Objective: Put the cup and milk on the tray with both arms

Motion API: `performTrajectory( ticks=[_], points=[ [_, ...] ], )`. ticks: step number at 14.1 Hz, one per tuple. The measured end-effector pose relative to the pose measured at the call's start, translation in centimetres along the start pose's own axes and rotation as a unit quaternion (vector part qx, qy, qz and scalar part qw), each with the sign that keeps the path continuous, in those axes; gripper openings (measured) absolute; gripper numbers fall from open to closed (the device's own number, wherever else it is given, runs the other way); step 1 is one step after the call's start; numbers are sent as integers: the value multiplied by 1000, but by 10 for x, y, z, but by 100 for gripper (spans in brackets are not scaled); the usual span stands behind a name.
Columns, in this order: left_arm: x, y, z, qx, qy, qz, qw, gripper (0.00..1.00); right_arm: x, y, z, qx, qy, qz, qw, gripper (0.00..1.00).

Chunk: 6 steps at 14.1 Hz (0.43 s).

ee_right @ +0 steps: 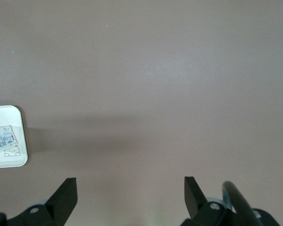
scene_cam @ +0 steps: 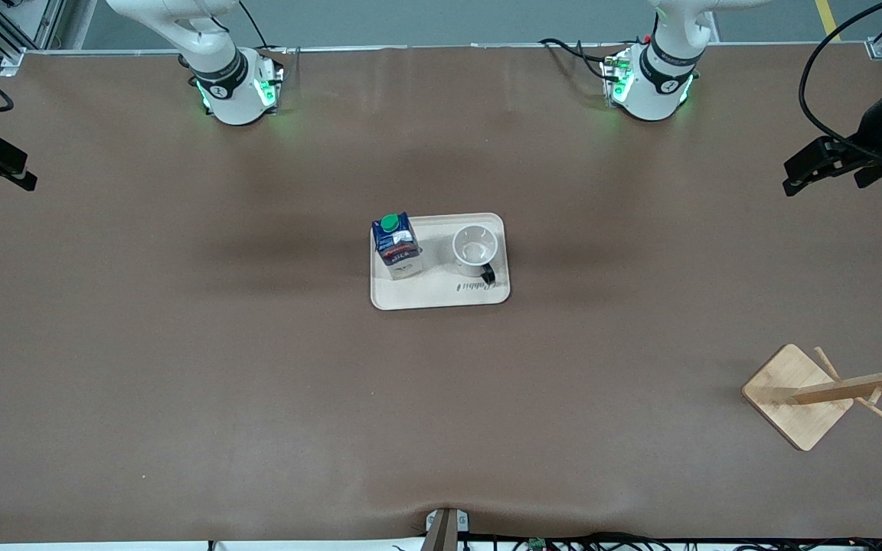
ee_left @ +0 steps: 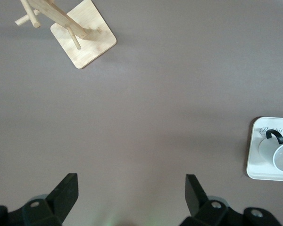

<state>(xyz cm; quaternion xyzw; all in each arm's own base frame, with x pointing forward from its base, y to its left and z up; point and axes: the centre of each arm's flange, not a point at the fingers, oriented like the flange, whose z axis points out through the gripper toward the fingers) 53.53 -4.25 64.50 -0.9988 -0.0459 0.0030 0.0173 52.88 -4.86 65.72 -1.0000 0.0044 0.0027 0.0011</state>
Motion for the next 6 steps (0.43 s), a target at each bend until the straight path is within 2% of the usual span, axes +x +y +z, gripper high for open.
performTrajectory(
  ticks=[6],
  points=[
    [0, -1, -6, -1, 6, -1, 1000, 100, -1, 7, 0, 0, 0, 7, 1000, 100]
  ],
)
